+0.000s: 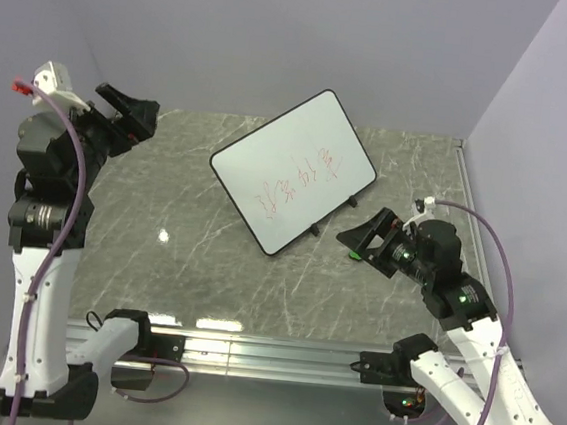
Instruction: Erase the whiteboard
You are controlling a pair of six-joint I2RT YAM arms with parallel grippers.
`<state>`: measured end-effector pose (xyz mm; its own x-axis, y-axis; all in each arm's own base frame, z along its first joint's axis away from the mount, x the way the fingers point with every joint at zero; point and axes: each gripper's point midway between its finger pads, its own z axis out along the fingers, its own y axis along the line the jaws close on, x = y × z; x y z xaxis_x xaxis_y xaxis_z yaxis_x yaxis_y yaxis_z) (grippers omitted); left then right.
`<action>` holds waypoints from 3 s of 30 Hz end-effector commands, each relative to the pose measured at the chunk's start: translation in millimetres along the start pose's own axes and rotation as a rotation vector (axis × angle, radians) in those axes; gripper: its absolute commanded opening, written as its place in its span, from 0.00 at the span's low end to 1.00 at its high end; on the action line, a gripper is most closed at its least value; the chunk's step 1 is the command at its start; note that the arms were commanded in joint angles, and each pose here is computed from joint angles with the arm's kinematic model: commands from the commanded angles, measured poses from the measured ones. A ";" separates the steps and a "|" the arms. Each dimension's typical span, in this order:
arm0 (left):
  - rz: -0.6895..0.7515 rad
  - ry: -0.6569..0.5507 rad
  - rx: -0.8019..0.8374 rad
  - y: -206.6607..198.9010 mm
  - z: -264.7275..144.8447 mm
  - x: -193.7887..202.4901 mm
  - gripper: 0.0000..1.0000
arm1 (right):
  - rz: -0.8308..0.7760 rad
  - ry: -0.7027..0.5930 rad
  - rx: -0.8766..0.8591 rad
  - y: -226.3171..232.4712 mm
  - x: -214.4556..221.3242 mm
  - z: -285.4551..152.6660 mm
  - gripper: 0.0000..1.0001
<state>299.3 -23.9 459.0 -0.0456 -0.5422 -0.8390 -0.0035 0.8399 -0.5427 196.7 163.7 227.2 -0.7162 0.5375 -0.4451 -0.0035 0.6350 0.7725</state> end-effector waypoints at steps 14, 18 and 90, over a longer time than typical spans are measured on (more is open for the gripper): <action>-0.161 0.289 -0.107 40.3 -40.3 105.0 0.99 | 0.053 -0.099 0.566 -92.4 -58.1 -1.1 0.98; -0.179 0.373 -0.075 41.7 -47.8 131.3 0.99 | 0.090 -0.084 0.665 -117.8 -71.3 10.3 0.92; -0.005 0.566 -0.139 53.2 69.6 189.3 0.91 | -0.044 0.131 0.325 35.5 -191.0 207.8 0.00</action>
<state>338.2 -66.7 251.2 -0.6072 -0.4826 -0.6312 -0.2351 0.8680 -0.4374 472.0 183.6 269.2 -0.7336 0.4476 -0.5114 0.1329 0.8324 0.5380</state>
